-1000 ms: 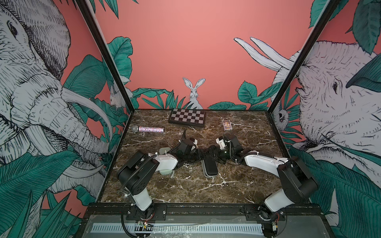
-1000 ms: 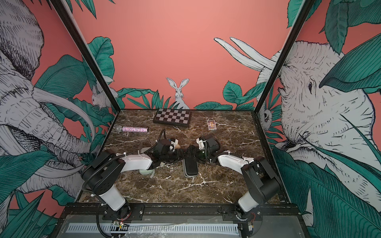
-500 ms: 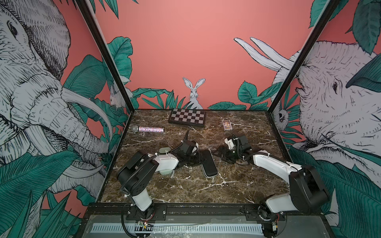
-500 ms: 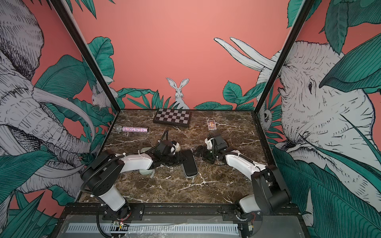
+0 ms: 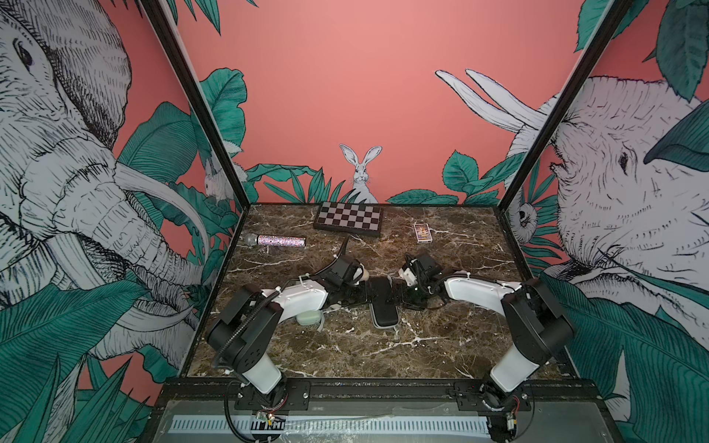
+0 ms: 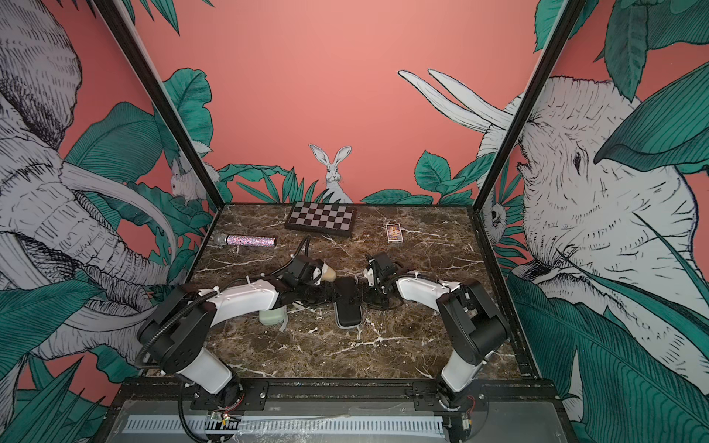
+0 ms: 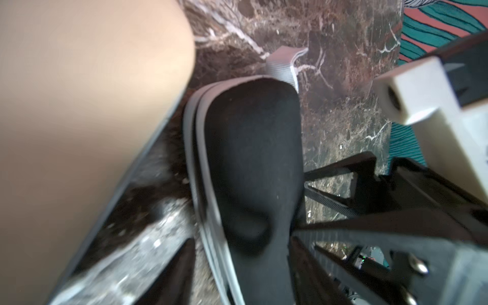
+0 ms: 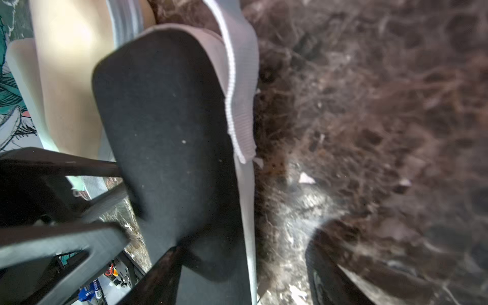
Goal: Put umbrellas into zippered umbrella sleeves
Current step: Pick up the umbrella sleeve at the center of the board.
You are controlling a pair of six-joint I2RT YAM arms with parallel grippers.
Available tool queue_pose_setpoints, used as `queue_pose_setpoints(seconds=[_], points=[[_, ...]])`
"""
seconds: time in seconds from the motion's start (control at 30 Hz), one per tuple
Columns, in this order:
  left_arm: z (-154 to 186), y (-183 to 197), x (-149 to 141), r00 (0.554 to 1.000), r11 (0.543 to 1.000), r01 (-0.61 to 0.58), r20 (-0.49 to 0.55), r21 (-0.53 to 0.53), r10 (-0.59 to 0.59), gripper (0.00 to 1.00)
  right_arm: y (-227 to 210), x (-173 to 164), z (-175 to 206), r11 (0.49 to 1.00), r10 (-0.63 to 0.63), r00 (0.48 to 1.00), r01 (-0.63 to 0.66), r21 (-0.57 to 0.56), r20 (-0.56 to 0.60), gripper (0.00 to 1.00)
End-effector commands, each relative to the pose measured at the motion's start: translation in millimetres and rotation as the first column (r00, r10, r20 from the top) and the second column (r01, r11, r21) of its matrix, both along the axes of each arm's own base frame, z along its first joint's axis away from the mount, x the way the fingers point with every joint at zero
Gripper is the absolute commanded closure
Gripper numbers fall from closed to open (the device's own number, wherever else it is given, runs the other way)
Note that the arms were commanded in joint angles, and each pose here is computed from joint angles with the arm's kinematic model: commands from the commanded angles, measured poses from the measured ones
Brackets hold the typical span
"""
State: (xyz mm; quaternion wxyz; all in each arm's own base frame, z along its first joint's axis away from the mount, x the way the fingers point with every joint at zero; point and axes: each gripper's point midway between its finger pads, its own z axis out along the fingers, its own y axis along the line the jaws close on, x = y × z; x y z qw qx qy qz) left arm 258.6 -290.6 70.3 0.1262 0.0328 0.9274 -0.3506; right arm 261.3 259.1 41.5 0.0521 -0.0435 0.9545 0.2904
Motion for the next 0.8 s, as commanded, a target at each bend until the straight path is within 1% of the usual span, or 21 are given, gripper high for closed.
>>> queue_pose_setpoints(seconds=[0.0, 0.1, 0.27, 0.33, 0.5, 0.6, 0.67, 0.7, 0.77], points=[[4.7, 8.7, -9.0, 1.000, 1.000, -0.005, 0.008, -0.005, 0.005, 0.36, -14.9, -7.4, -22.6, 0.994, -0.007, 1.000, 0.004, -0.109, -0.023, 0.29], [-1.3, -2.6, -3.4, 1.000, 0.997, -0.029, -0.006, -0.073, 0.029, 0.34, -13.9, -7.4, -24.4, 0.994, -0.005, 1.000, 0.002, -0.105, -0.026, 0.31], [1.9, -14.2, 11.5, 0.999, 0.992, -0.047, 0.019, -0.113, 0.050, 0.29, -12.2, -11.5, -31.7, 0.996, -0.009, 0.999, 0.005, -0.085, -0.043, 0.35], [0.1, -15.8, 13.7, 0.999, 0.994, -0.046, 0.020, -0.104, 0.048, 0.28, -10.9, -13.0, -34.9, 0.997, -0.010, 0.998, 0.006, -0.077, -0.054, 0.37], [-21.9, -10.1, 10.3, 0.998, 0.997, -0.054, -0.016, -0.052, 0.053, 0.28, -5.0, -15.3, -39.0, 0.999, -0.016, 0.997, 0.014, -0.034, -0.075, 0.39], [-30.0, -11.0, 9.6, 0.998, 0.997, -0.060, -0.027, -0.056, 0.058, 0.28, 10.3, -13.3, -30.0, 0.997, -0.017, 0.998, 0.022, 0.077, -0.064, 0.39], [-32.2, -17.8, 10.3, 0.997, 0.993, -0.065, -0.047, -0.099, 0.061, 0.29, 26.7, -11.8, -19.0, 0.981, -0.014, 0.997, 0.028, 0.194, -0.072, 0.38], [-30.9, -21.0, 10.9, 0.996, 0.989, -0.072, -0.053, -0.128, 0.066, 0.30, 34.1, -10.8, -13.2, 0.968, -0.014, 0.997, 0.034, 0.249, -0.080, 0.38], [-25.5, -26.8, 11.2, 0.995, 0.980, -0.083, -0.066, -0.183, 0.072, 0.37, 43.9, -7.7, -1.3, 0.938, -0.036, 0.996, 0.064, 0.339, -0.086, 0.39]])
